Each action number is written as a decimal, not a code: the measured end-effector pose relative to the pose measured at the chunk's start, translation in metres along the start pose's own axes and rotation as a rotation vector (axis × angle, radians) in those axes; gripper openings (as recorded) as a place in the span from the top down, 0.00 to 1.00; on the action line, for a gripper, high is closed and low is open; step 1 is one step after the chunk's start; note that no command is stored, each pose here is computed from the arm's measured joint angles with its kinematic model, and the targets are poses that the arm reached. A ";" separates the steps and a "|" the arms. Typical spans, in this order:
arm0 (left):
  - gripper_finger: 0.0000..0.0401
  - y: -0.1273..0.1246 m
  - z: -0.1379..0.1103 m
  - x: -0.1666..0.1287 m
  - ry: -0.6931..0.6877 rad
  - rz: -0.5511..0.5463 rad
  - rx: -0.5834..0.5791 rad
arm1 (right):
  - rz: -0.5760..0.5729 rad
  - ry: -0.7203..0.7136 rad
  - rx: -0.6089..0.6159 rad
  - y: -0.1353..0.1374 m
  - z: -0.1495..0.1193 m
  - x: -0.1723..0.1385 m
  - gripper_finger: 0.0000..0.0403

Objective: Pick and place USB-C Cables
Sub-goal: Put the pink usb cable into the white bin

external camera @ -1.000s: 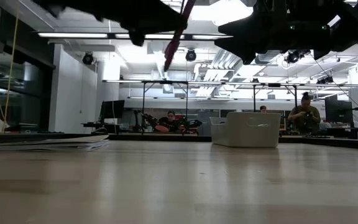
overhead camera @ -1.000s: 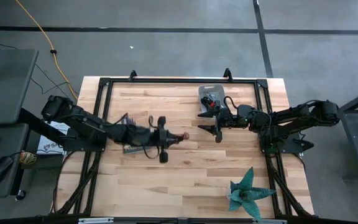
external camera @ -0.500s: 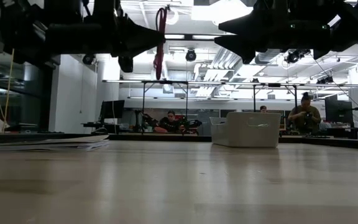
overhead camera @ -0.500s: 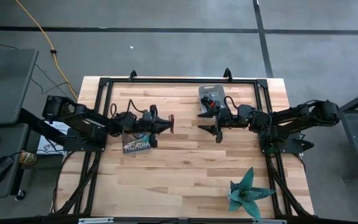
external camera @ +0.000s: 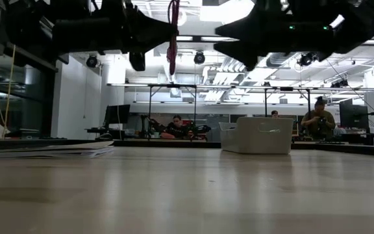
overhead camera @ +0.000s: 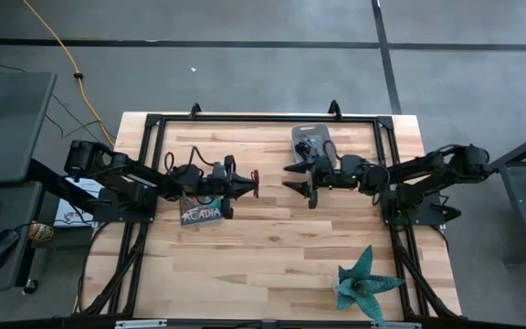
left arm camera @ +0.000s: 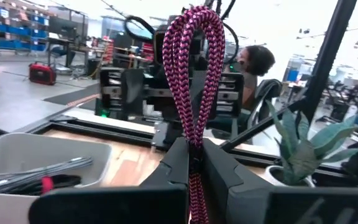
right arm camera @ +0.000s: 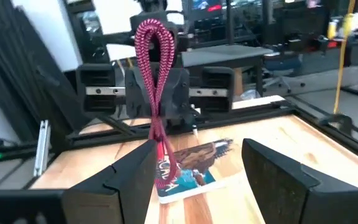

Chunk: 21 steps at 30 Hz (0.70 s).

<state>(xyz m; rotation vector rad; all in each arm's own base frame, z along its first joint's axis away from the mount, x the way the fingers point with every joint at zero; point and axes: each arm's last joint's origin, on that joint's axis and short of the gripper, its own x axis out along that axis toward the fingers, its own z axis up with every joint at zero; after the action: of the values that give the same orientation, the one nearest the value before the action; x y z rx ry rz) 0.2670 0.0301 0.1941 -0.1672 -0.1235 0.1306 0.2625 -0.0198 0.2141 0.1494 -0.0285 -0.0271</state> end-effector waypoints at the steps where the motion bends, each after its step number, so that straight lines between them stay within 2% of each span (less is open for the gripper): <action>1: 1.00 -0.002 -0.001 0.002 0.004 -0.008 -0.001 | 0.007 0.006 -0.018 0.001 0.000 0.006 0.43; 5: 1.00 -0.006 -0.005 0.009 0.031 -0.021 0.002 | 0.064 0.004 -0.106 0.008 0.004 0.034 0.43; 10: 1.00 -0.007 -0.008 0.011 0.043 -0.019 -0.018 | 0.168 -0.001 -0.114 0.014 0.015 0.050 0.43; 15: 1.00 -0.008 -0.007 0.012 0.031 -0.025 -0.021 | 0.151 0.042 -0.103 0.016 0.014 0.053 0.43; 21: 1.00 -0.017 -0.006 0.021 0.033 -0.052 -0.023 | 0.149 -0.004 -0.103 0.018 0.012 0.057 0.43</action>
<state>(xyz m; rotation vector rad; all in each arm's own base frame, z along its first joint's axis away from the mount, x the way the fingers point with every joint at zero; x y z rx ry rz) 0.2900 0.0155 0.1937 -0.1892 -0.0959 0.0748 0.3199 -0.0059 0.2299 0.0435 -0.0423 0.1194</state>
